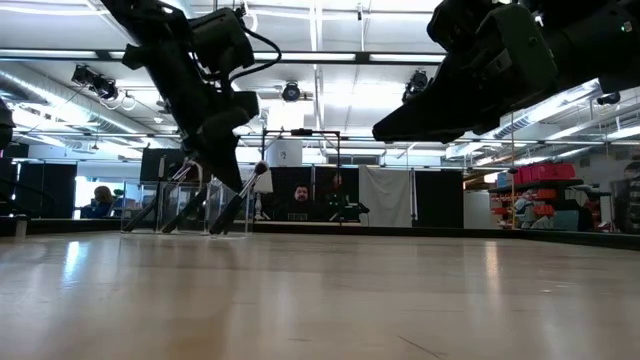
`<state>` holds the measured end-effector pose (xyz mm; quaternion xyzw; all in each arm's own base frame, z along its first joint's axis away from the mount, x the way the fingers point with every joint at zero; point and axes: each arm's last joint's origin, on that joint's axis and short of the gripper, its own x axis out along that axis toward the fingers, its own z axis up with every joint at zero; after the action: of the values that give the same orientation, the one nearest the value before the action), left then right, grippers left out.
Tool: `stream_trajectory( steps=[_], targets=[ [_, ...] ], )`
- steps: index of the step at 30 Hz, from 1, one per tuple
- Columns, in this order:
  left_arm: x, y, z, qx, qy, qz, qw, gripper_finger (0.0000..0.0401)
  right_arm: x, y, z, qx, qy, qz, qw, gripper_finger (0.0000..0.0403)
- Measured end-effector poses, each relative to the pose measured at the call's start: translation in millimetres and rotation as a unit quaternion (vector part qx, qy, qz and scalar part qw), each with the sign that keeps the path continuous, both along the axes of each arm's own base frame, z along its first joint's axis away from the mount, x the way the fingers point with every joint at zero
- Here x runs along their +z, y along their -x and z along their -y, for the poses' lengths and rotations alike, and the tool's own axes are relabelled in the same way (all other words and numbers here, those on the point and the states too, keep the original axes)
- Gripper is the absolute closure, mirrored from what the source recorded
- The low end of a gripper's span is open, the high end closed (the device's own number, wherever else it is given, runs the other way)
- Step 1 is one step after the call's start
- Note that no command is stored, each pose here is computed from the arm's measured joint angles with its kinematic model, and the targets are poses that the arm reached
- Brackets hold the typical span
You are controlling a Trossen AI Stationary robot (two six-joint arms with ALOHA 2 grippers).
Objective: Put items in baskets/containers
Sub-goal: Adjust the transparent organizer, then return to Home Position
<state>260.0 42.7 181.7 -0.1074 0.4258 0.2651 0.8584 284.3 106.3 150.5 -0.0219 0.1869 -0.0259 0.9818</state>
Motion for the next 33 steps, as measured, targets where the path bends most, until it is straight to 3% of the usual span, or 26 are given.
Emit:
stream_trajectory(
  steps=[6, 11, 16, 24, 28, 33],
  targets=[
    [8, -3, 18, -0.042, 0.013, 0.03, 0.999, 0.0389, 0, 2, 0, 0.007, 0.004, -0.014, 1.0, 0.033],
    [13, -10, 38, -0.056, -0.015, 0.074, 0.996, 0.0392, 26, 15, 7, 0.007, 0.015, -0.015, 1.0, 0.0352],
    [15, -22, 54, -0.066, -0.036, 0.126, 0.989, 0.0394, 49, 57, 32, 0.007, 0.011, 0.04, 0.999, 0.0392],
    [16, -35, 69, -0.073, -0.063, 0.186, 0.978, 0.0384, 54, 128, 74, 0.011, -0.088, 0.106, 0.99, 0.0395],
    [15, -35, 70, -0.073, -0.063, 0.184, 0.978, 0.0383, 56, 148, 86, 0.014, -0.115, 0.111, 0.987, 0.04],
    [17, -36, 70, -0.07, -0.065, 0.194, 0.976, 0.0383, 55, 163, 92, 0.033, -0.111, 0.136, 0.984, 0.04]
  ],
)
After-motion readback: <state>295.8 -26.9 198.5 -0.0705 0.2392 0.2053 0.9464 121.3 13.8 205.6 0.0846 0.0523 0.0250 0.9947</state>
